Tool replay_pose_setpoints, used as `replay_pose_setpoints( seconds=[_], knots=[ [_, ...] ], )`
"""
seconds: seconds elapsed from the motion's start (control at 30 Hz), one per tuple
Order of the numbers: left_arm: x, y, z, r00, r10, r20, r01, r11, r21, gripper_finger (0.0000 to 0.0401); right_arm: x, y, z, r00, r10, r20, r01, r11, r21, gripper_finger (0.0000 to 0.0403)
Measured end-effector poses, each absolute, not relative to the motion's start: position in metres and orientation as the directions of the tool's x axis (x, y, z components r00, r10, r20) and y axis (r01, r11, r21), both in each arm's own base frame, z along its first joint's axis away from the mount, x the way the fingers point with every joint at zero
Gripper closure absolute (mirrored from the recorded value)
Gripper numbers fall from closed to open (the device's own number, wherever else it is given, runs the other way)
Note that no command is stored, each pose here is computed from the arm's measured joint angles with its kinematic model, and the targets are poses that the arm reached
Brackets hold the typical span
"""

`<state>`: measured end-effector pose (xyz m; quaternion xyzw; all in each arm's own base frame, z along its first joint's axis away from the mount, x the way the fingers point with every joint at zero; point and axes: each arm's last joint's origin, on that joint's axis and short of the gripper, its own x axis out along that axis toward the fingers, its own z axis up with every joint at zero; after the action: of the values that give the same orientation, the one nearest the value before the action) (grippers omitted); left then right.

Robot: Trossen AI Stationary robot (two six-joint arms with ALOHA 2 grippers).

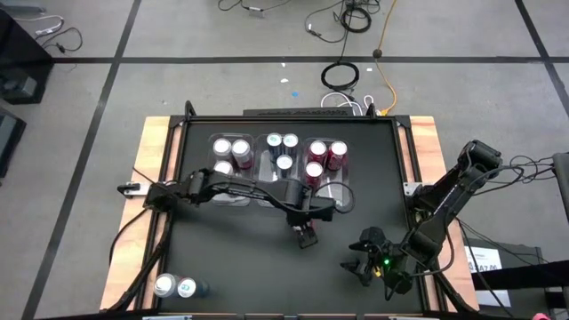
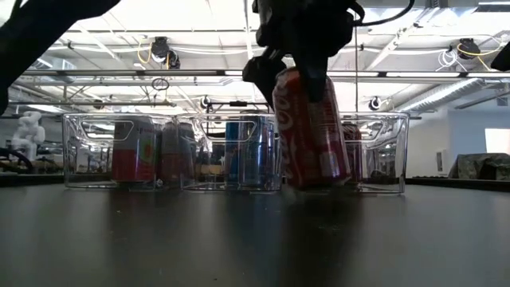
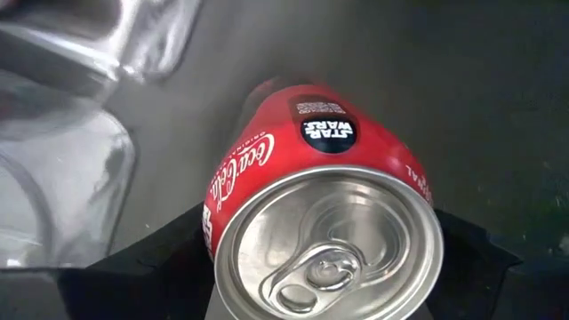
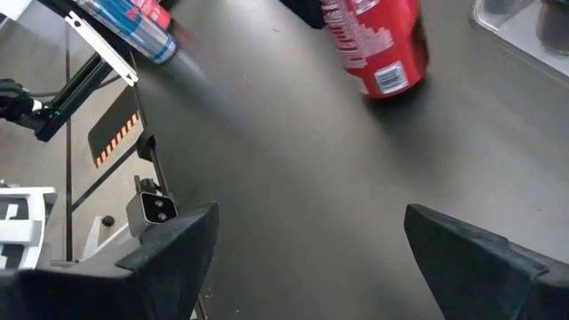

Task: Sort soda cans
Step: Put the red soda can into the right transparent bin

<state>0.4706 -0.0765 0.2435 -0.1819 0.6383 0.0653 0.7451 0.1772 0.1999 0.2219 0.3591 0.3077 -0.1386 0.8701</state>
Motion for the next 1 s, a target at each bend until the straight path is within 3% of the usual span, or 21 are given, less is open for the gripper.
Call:
replay_pose_setpoints(
  seconds=[0.17,0.4,0.87,1.0],
  knots=[
    [0.4706,-0.0769,0.2433,0.175,-0.148,-0.973,-0.327,0.924,-0.199,0.0087,0.1773,0.1997,0.2219,0.773,-0.022,-0.634,0.462,0.704,0.539,0.0051],
    [0.4709,-0.0769,0.2443,0.18,-0.151,-0.972,-0.326,0.923,-0.204,0.0011,0.1773,0.1997,0.2219,0.773,-0.022,-0.635,0.459,0.709,0.535,0.0051],
    [0.4763,-0.077,0.2465,0.235,-0.163,-0.958,-0.315,0.92,-0.234,0.0011,0.1772,0.1997,0.2219,0.773,-0.022,-0.635,0.459,0.71,0.534,0.0051],
    [0.4759,-0.0746,0.248,0.223,-0.228,-0.948,-0.31,0.905,-0.291,0.0011,0.1773,0.1997,0.2219,0.773,-0.022,-0.634,0.458,0.712,0.533,0.0051]
  ],
)
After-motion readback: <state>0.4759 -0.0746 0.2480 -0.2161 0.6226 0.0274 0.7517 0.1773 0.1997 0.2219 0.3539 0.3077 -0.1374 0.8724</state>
